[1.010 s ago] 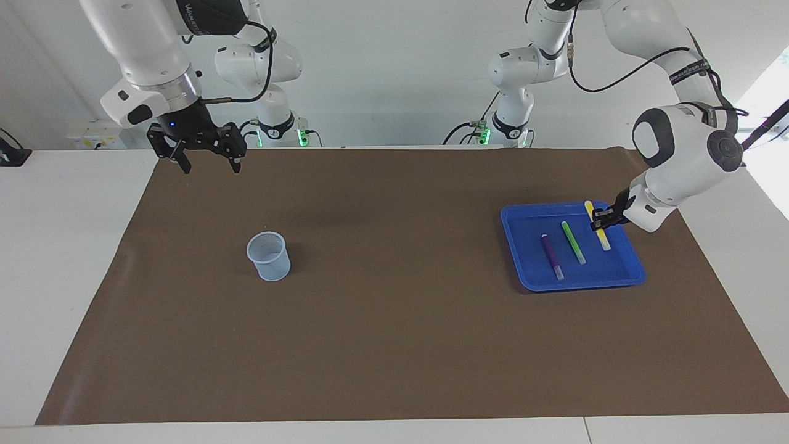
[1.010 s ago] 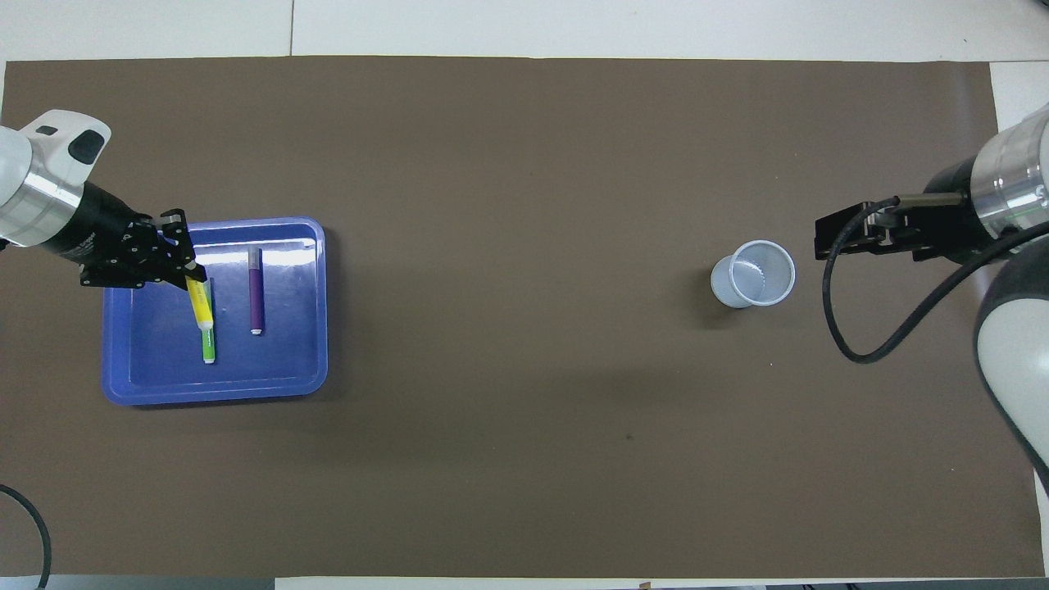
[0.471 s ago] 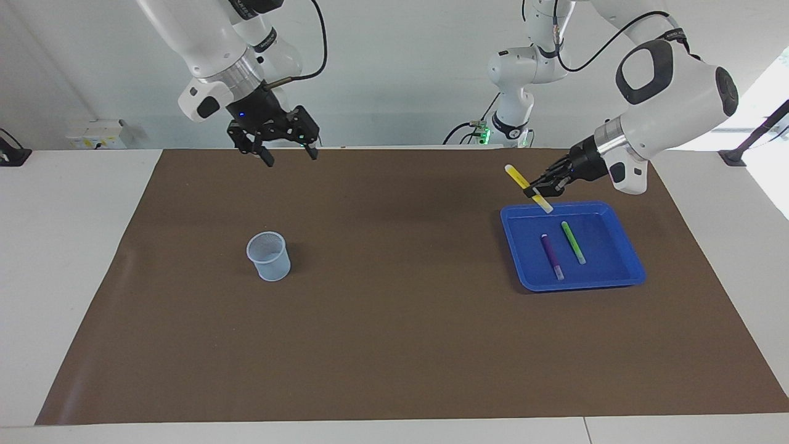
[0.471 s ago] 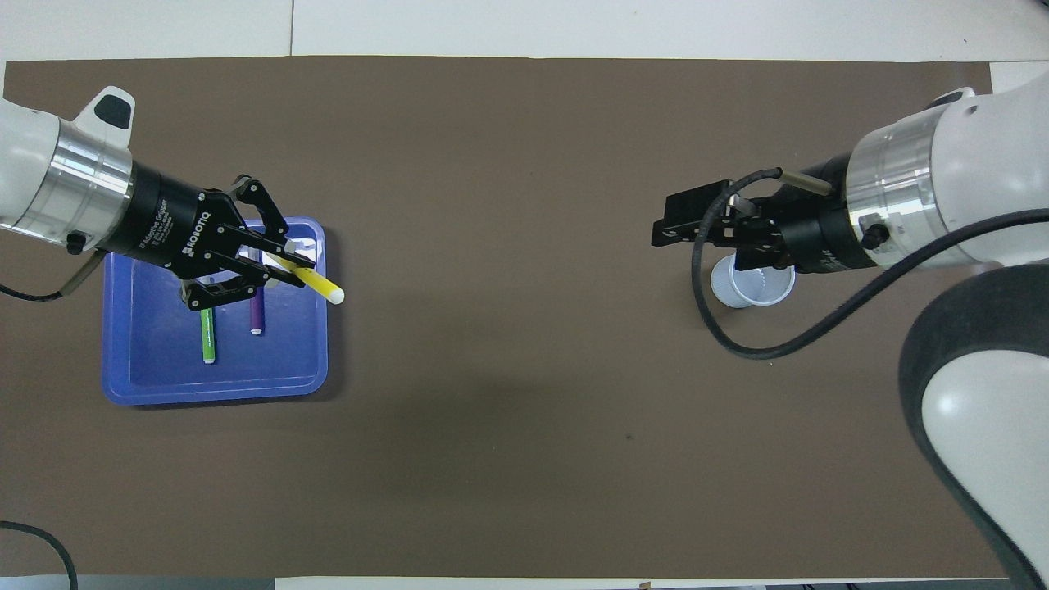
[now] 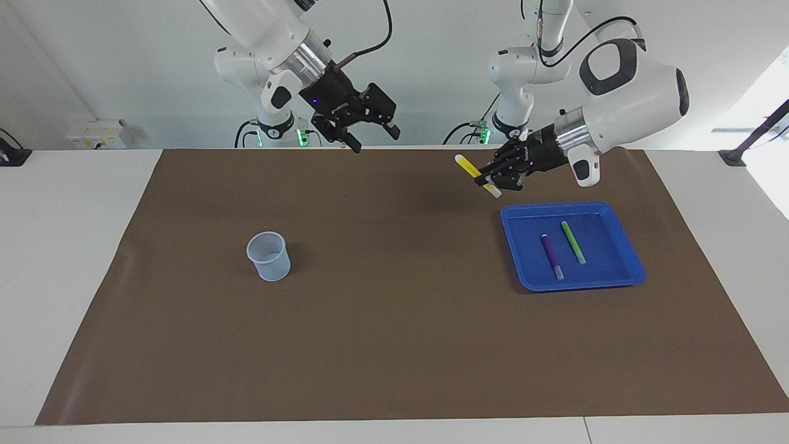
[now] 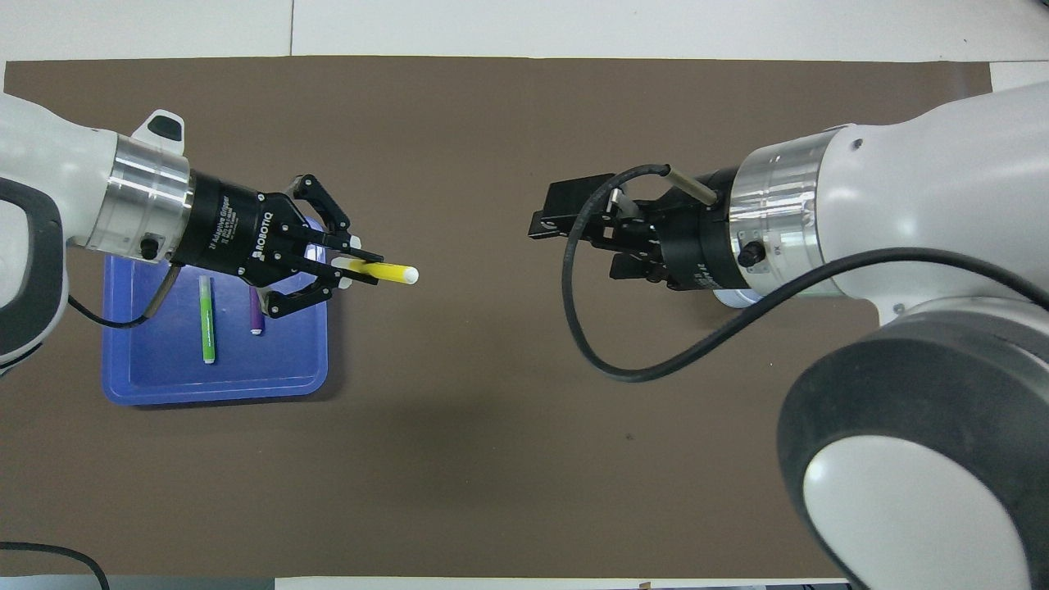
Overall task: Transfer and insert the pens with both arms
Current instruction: 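Lift the yellow pen with the left gripper while the right gripper approaches, then close the right gripper on the yellow pen held by the left gripper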
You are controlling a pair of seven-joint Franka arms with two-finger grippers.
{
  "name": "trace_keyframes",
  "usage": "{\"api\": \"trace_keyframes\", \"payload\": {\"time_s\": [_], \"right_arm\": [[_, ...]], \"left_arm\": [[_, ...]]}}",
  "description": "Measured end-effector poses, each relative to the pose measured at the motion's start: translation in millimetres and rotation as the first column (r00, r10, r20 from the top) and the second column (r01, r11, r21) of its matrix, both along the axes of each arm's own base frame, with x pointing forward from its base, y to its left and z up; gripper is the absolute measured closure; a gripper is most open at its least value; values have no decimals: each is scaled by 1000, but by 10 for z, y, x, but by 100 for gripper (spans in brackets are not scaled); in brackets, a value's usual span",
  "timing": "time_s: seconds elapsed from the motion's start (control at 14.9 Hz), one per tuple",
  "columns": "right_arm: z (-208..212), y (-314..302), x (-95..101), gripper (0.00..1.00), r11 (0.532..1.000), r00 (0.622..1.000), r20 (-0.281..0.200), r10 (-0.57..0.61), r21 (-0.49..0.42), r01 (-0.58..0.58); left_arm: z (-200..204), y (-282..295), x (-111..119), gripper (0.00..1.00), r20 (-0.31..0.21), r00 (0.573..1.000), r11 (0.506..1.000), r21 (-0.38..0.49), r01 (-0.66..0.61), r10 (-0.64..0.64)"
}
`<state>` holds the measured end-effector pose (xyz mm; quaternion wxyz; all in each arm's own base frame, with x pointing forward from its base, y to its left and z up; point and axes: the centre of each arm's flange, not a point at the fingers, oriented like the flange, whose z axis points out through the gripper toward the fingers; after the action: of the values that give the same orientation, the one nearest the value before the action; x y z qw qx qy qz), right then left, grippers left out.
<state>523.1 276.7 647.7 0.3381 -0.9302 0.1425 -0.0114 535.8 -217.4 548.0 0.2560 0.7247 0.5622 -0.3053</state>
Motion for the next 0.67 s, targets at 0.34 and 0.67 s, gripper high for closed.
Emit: {"api": "trace_keyframes", "payload": {"time_s": [0.34,0.67], "right_arm": [[-106,354,-123,0,1000,1000,4,19,15,-19],[-314,393,-20,0,999,999,2,47,13,-47]], "left_arm": [[-78,-313,-183,83,-94,983,983,-73,-166,159],[-89,-285,-200,83,-138,970,967,-127,-220,202]]}}
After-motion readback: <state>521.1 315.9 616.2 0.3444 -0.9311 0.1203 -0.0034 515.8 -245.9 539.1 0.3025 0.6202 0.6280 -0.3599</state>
